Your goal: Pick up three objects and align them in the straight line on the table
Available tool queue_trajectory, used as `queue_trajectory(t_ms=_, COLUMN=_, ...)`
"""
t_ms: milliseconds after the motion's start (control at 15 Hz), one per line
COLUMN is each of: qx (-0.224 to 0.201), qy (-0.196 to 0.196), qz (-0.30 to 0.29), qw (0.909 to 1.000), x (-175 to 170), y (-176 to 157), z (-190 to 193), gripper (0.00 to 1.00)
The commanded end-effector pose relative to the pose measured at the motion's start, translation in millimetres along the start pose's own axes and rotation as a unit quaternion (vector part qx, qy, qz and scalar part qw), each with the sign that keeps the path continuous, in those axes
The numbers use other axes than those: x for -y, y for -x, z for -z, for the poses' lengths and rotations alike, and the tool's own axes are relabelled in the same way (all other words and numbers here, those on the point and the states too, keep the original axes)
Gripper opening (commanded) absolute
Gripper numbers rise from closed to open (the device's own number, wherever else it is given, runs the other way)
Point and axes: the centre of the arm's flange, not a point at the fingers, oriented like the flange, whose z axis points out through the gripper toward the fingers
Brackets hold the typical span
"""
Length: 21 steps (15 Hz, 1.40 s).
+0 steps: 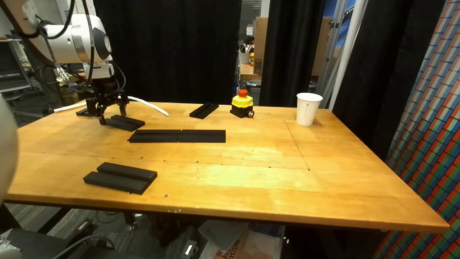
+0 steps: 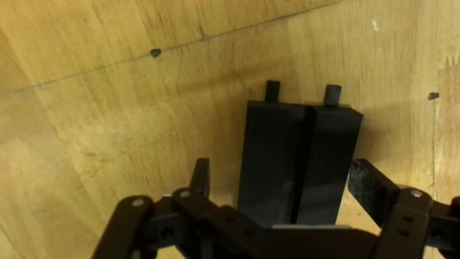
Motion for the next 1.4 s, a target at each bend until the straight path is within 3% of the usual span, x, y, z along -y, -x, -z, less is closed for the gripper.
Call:
queue_trajectory(t_ms=0, qx=-0.001, qy=-0.005, qz=-0.009, qw=1.0, x=-6.7, y=-0.8, z=-2.4, gripper=1.0)
queue_trajectory(t_ms=267, qx=-0.007, qy=-0.003, qz=-0.009, qw=0.9999, x=-7.5, y=-5.6, z=-9.0, gripper=0.97)
queue_trajectory(t_ms=333, qx=-0.009, qy=-0.003, qz=-0.009, qw=0.9999, x=-7.6, y=-7.4, z=-10.2, gripper=0.74)
queue_trajectory(t_ms=467, qx=-0.01, qy=-0.005, qz=-0.01, qw=0.9999, x=-6.6, y=-9.8, z=-9.4, gripper=0.7)
queue_trajectory(t_ms=667, qx=-0.009, qy=-0.012, qz=-0.011, qw=0.9998, x=-4.6, y=-10.3, z=-4.3, gripper=0.47)
queue_trajectory(t_ms=1333, qx=-0.022, qy=-0.07, qz=0.086, qw=0.9936, x=-22.7, y=16.8, z=5.4, gripper=0.45)
